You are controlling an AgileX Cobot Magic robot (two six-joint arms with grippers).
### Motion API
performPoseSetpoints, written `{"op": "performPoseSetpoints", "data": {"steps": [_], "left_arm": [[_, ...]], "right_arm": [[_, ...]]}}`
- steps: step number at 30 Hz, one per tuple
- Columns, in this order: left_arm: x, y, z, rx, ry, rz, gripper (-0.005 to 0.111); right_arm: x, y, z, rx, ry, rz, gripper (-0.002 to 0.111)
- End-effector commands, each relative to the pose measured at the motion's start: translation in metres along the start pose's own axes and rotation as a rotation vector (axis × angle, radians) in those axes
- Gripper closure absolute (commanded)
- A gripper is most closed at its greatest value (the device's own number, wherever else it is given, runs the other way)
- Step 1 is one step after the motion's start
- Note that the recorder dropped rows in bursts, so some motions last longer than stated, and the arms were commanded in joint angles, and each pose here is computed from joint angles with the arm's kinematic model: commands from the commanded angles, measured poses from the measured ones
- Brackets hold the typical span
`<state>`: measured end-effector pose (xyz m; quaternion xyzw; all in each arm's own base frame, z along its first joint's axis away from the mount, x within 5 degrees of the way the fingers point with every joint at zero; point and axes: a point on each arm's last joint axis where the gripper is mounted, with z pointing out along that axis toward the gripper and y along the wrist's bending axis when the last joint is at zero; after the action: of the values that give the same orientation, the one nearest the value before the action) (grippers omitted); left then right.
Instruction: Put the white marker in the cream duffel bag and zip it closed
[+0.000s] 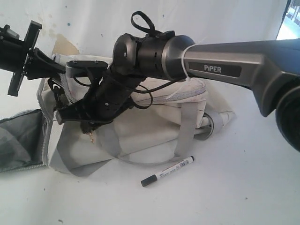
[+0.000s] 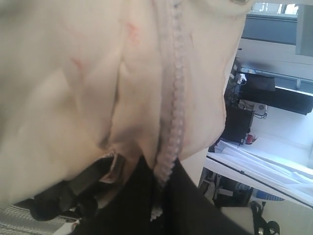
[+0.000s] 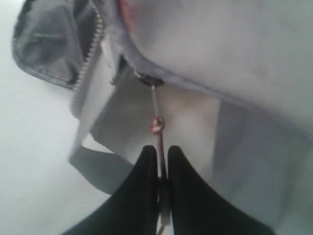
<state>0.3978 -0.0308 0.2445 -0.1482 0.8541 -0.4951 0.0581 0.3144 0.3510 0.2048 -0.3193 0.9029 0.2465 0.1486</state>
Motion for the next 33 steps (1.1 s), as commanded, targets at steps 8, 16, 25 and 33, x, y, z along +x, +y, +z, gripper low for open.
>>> {"op": "performPoseSetpoints", "data": {"steps": [8,16,25,33], "left_arm": [[-0.007,0.008,-0.028,-0.045,-0.067,0.007,0.107],[-0.006,0.014,-0.029,-0.098,-0.057,0.012,0.107],[-0.006,0.020,-0.030,-0.167,-0.053,0.024,0.107],[-0.006,0.020,-0.030,-0.172,-0.056,0.025,0.107]], "right_arm": [[0.000,-0.023,-0.033,0.134,0.055,0.006,0.108],[0.002,-0.055,-0.059,0.166,0.102,0.078,0.108],[0.003,-0.095,-0.097,0.203,0.099,0.176,0.108],[0.010,-0.129,-0.132,0.237,0.100,0.262,0.108]]}}
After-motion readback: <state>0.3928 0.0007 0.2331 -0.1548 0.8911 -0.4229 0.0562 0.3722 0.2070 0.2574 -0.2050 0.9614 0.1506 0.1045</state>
